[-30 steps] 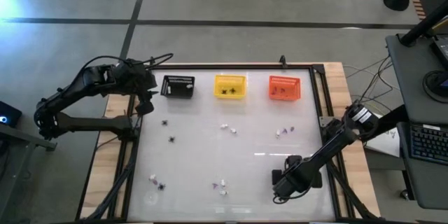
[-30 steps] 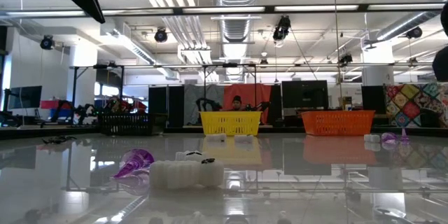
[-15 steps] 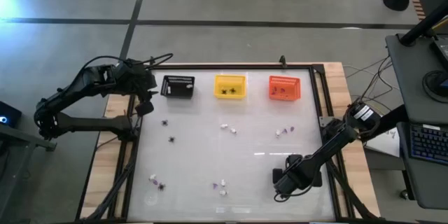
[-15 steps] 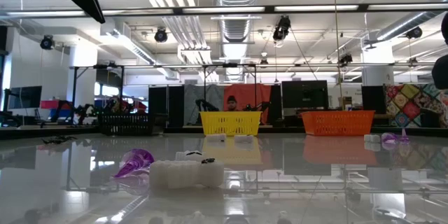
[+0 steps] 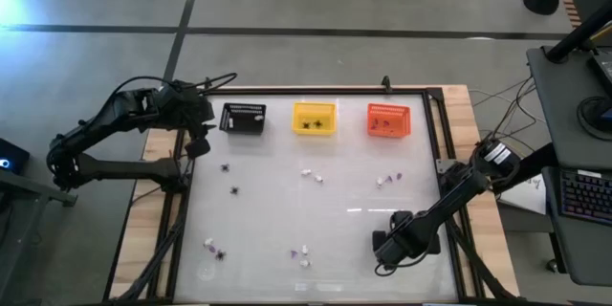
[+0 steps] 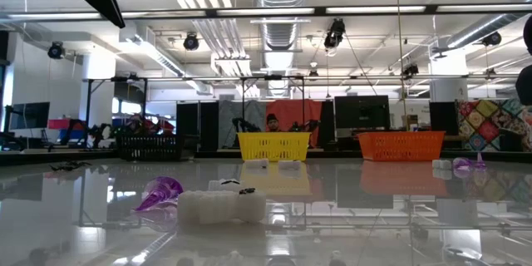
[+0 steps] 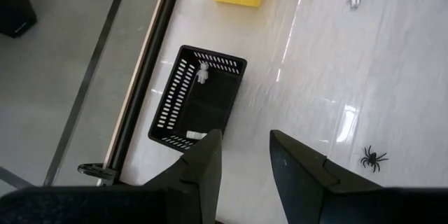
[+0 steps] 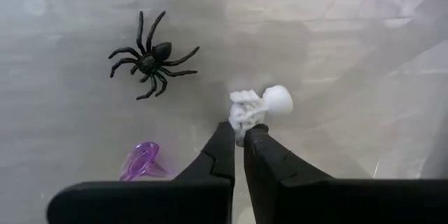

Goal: Sort Halloween decoration
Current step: Put the white skeleton toy into the black basket

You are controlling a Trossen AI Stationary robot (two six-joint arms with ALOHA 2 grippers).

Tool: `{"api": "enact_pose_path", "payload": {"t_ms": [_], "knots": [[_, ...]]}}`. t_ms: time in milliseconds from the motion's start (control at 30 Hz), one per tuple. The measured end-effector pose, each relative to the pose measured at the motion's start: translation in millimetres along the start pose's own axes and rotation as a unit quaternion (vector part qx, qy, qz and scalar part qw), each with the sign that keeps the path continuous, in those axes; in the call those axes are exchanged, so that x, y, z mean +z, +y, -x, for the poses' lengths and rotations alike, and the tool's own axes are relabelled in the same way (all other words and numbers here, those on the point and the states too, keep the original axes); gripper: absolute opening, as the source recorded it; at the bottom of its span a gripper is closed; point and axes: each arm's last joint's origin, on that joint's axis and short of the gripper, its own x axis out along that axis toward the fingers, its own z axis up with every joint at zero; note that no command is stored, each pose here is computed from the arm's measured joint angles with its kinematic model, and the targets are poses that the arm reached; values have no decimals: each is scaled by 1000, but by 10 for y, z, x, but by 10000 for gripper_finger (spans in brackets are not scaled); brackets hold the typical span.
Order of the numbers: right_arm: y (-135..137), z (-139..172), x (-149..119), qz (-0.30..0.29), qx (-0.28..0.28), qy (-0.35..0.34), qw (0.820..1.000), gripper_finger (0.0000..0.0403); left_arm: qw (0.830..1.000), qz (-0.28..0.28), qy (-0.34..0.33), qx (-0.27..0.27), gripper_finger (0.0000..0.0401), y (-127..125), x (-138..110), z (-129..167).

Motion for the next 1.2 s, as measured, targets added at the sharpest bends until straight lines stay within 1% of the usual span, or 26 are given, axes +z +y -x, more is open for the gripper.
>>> {"api": "enact_pose_path", "payload": {"t_ms": [233, 467, 600, 700, 800, 900, 1000, 1200], "knots": [[12, 173, -73, 1, 0, -2, 1000, 9, 1000, 0, -4, 1, 105, 0, -12, 18], [1, 557, -176, -3, -12, -14, 1000, 9, 1000, -4, -28, 8, 105, 2, -65, 109], [10, 772, -216, 1, 26, -28, 999, 9, 999, -3, -35, 9, 105, 2, -79, 132], [85, 902, -201, 5, 71, -49, 996, 9, 999, -4, -36, 10, 105, 2, -83, 138], [170, 1009, -145, 13, 117, -85, 989, 9, 999, -5, -38, 10, 105, 3, -85, 143], [256, 1085, -69, 24, 144, -111, 983, 9, 999, -5, -39, 10, 105, 3, -85, 145], [348, 1150, 26, 39, 156, -125, 979, 9, 999, -2, -39, 10, 105, 3, -85, 144], [553, 1282, 309, 77, 158, -140, 974, 9, 999, 8, -40, 10, 105, 3, -85, 145]]}}
